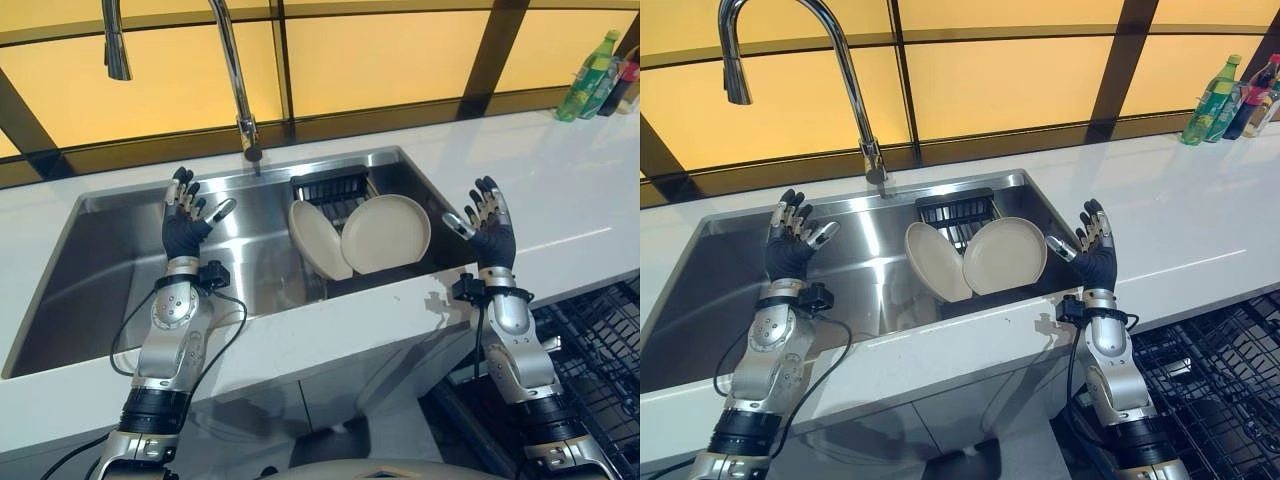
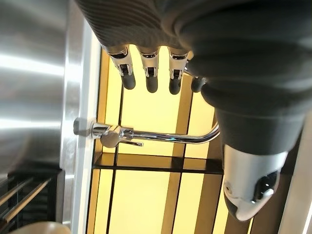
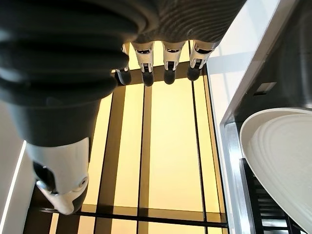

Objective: Pick up plates and place into dishwasher.

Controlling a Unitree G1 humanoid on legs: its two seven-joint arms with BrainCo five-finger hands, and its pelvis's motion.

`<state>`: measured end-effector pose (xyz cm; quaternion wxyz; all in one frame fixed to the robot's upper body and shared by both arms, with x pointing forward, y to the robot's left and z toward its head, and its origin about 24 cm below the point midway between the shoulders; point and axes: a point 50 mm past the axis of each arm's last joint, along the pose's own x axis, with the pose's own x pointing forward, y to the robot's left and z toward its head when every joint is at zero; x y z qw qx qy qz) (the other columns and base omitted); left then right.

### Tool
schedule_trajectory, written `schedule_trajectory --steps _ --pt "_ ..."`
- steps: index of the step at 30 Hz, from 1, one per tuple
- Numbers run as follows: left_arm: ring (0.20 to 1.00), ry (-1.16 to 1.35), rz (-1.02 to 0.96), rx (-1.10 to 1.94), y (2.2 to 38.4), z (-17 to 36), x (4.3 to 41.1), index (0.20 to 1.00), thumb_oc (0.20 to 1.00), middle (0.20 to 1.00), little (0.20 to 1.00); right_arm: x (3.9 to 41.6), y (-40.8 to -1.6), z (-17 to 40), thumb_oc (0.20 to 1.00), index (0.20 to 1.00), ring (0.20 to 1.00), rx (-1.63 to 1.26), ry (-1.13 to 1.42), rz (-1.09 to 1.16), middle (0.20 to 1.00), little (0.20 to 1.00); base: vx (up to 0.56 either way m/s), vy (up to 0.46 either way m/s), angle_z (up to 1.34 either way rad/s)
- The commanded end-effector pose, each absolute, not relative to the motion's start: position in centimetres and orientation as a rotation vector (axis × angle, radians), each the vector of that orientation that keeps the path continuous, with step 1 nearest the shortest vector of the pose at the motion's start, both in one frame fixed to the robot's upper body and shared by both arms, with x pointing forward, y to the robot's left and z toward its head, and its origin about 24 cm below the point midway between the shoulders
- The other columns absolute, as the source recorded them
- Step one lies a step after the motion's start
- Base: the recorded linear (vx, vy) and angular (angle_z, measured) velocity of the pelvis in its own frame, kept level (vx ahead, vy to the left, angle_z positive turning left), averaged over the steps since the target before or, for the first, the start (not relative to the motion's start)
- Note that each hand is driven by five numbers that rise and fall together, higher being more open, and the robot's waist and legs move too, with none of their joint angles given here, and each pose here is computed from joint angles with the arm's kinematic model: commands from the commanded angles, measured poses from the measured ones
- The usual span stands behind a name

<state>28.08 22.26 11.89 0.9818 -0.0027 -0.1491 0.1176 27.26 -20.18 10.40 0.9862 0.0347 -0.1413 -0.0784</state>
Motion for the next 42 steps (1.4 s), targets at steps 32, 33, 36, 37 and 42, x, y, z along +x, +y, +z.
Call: schedule_trajectory --steps 32,33,36,37,42 --pt "1.0 -0.873 0.11 1.718 27.1 17.7 28.6 1.0 1.0 1.0 1.0 26.7 -22.9 12.3 1.0 1.0 1.0 -0.002 -0.318 -0.118 1.0 1.0 0.06 0.036 -0.05" --pt "1.0 -0.878 0.105 1.724 27.0 17.6 28.7 1.0 1.0 1.0 1.0 26.7 -22.9 12.3 1.0 1.0 1.0 -0.002 -0.318 -0.119 1.0 1.0 0.04 0.054 -0.1" --pt "1.0 -0.897 0.055 1.761 26.6 17.2 28.9 1.0 1.0 1.0 1.0 26.9 -23.0 12.4 1.0 1.0 1.0 -0.009 -0.315 -0.118 1.0 1.0 0.02 0.066 -0.08" --pt "1.0 -0.906 0.039 1.773 26.4 17.1 29.0 1.0 1.0 1.0 1.0 27.0 -23.0 12.5 1.0 1.0 1.0 -0.01 -0.317 -0.115 1.0 1.0 0.0 0.082 -0.13" --pt "1.0 -1.003 0.045 1.797 26.1 17.3 29.0 1.0 1.0 1.0 1.0 27.1 -22.9 12.7 1.0 1.0 1.0 -0.018 -0.32 -0.107 1.0 1.0 0.02 0.069 -0.04"
